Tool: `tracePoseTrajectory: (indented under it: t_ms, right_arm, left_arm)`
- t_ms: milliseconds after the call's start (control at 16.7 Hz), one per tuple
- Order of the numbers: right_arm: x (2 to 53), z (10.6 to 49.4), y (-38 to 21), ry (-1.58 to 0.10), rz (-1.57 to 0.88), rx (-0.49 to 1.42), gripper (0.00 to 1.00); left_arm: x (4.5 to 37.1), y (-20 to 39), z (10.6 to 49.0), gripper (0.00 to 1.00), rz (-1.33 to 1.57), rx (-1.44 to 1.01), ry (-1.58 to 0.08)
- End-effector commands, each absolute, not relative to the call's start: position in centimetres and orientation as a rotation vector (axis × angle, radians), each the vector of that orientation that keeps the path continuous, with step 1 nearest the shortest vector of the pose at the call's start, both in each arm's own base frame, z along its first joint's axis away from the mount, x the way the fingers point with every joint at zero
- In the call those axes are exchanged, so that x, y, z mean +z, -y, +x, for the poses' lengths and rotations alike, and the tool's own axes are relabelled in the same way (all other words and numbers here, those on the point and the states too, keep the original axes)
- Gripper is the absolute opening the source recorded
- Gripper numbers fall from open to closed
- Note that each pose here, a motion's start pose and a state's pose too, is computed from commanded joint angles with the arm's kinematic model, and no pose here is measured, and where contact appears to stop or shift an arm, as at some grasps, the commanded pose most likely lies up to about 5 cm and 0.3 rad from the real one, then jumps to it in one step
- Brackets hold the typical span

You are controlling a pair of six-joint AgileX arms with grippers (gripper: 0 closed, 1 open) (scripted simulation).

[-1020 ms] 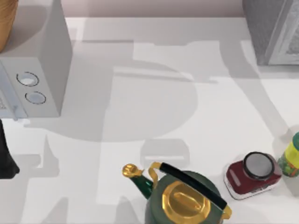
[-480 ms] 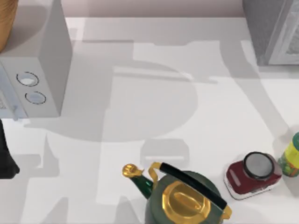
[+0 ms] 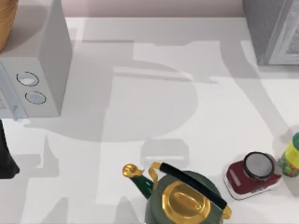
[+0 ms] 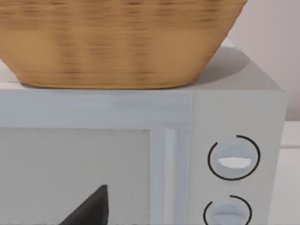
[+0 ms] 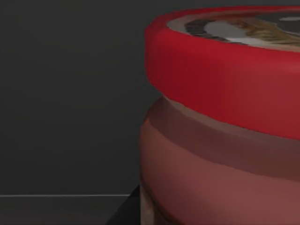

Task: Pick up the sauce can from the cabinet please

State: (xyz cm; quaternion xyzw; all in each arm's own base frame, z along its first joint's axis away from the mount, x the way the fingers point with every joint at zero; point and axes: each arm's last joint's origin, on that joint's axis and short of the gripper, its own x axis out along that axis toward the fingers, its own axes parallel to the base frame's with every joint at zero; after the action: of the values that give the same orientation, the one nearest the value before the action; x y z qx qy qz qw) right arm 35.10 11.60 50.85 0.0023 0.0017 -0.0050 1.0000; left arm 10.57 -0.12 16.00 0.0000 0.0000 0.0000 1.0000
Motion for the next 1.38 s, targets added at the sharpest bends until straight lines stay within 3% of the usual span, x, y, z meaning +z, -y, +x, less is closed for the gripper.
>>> tracePoseTrajectory:
  t_ms: [300,420,720,900,1380]
  right_arm:
    - [50.9,34.9,-11.7,-0.003,0.007,-0.008,0.00]
    - [51.8,33.1,-12.3,-0.002,0.009,-0.009,0.00]
    - [55.8,21.6,-12.9,-0.005,0.006,-0.006,0.00]
    - [56.8,17.4,-11.9,-0.004,0.006,-0.008,0.00]
    - [56.6,16.6,-10.9,0.011,0.020,-0.009,0.00]
  left_arm:
    - [16.0,0.1,10.6,1.00,0.000,0.000,0.000]
    - [16.0,0.1,10.6,1.00,0.000,0.000,0.000]
    - [16.0,0.1,10.6,1.00,0.000,0.000,0.000]
    - [16.0,0.1,10.6,1.00,0.000,0.000,0.000]
    - [16.0,0.1,10.6,1.00,0.000,0.000,0.000]
